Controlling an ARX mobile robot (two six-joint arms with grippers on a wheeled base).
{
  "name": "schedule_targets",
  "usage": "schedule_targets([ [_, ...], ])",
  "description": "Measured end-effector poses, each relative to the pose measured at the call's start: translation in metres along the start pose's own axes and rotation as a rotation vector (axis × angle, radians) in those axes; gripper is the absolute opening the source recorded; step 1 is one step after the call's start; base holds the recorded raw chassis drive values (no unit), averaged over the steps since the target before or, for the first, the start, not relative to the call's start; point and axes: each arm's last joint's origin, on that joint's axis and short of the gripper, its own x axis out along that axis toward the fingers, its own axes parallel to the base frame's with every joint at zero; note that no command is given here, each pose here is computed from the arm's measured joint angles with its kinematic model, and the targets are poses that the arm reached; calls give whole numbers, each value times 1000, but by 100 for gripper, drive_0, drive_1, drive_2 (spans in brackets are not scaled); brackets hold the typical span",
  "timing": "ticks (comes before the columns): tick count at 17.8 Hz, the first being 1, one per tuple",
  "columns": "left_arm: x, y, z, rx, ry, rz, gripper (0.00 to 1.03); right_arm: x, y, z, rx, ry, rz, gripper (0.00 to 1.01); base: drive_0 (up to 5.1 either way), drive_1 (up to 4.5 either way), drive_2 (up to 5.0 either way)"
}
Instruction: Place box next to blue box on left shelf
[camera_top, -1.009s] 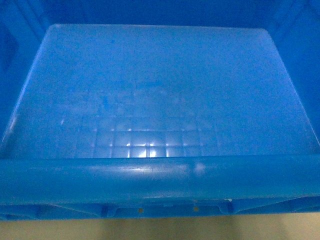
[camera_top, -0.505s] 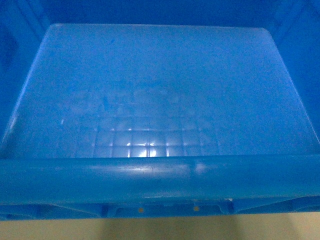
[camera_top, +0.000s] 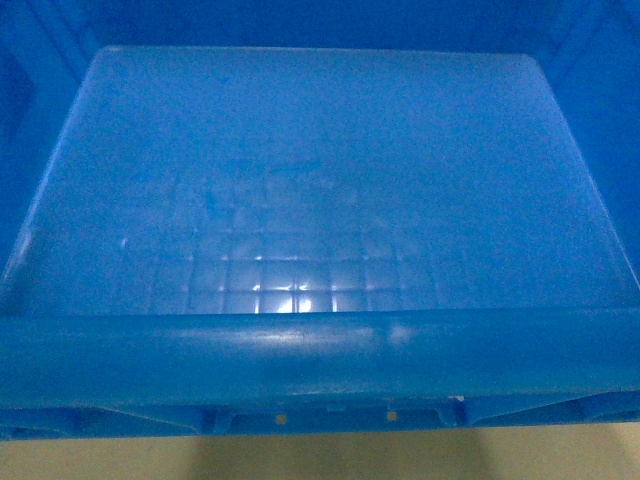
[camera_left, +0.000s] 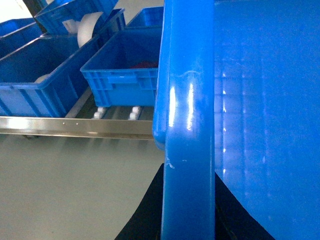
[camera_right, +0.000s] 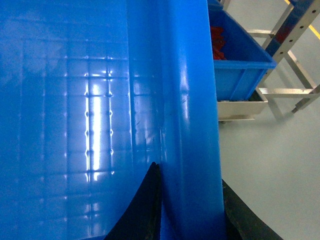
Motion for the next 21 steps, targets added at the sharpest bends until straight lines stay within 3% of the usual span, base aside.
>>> schedule_targets([
  [21, 0, 0, -1, 0, 4, -2, 11, 0, 0, -1, -3, 4, -2, 17, 0, 0, 0],
])
